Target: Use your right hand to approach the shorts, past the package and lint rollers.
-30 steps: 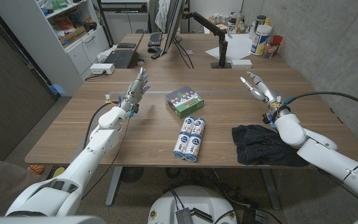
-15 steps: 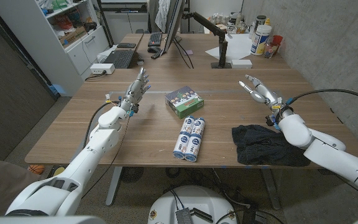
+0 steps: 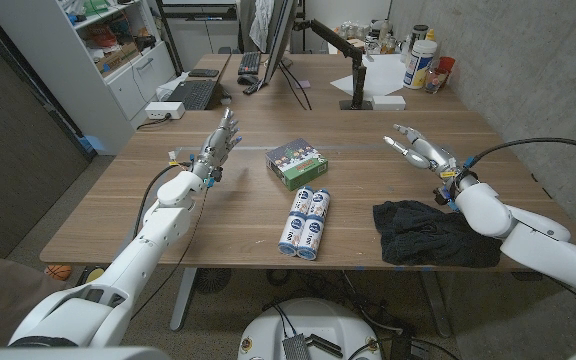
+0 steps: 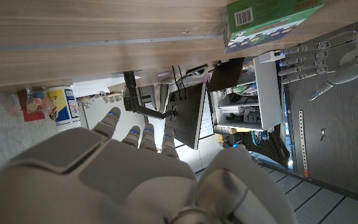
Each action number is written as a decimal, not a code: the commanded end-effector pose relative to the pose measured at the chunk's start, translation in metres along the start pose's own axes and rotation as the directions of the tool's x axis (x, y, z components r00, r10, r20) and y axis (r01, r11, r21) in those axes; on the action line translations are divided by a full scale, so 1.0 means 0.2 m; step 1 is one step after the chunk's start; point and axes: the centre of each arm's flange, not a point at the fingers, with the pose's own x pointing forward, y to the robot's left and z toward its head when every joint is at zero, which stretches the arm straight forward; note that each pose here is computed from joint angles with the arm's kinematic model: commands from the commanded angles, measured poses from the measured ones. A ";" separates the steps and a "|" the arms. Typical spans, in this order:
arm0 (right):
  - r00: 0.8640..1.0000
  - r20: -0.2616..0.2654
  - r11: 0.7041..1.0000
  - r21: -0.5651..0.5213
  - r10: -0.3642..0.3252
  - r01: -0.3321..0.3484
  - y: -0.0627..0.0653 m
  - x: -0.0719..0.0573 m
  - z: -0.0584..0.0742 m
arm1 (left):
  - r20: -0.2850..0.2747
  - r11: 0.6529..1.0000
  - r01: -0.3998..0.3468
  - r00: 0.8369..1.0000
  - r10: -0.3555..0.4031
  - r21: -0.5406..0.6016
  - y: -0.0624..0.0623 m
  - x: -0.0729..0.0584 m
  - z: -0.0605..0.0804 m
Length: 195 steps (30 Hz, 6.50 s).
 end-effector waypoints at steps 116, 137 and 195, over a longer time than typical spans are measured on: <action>0.974 -0.020 0.934 -0.282 0.226 -0.222 -0.05 -0.41 0.00 | -0.004 0.999 0.038 0.999 -0.038 0.022 -0.05 0.04 0.00; 0.972 -0.068 0.938 -0.253 0.226 -0.236 0.00 -0.50 0.00 | -0.007 0.999 0.044 0.999 -0.044 0.020 -0.05 0.06 -0.01; 0.974 -0.134 0.941 -0.266 0.180 -0.211 0.01 -0.68 -0.07 | -0.006 0.997 0.053 0.999 -0.053 0.050 -0.09 0.06 0.04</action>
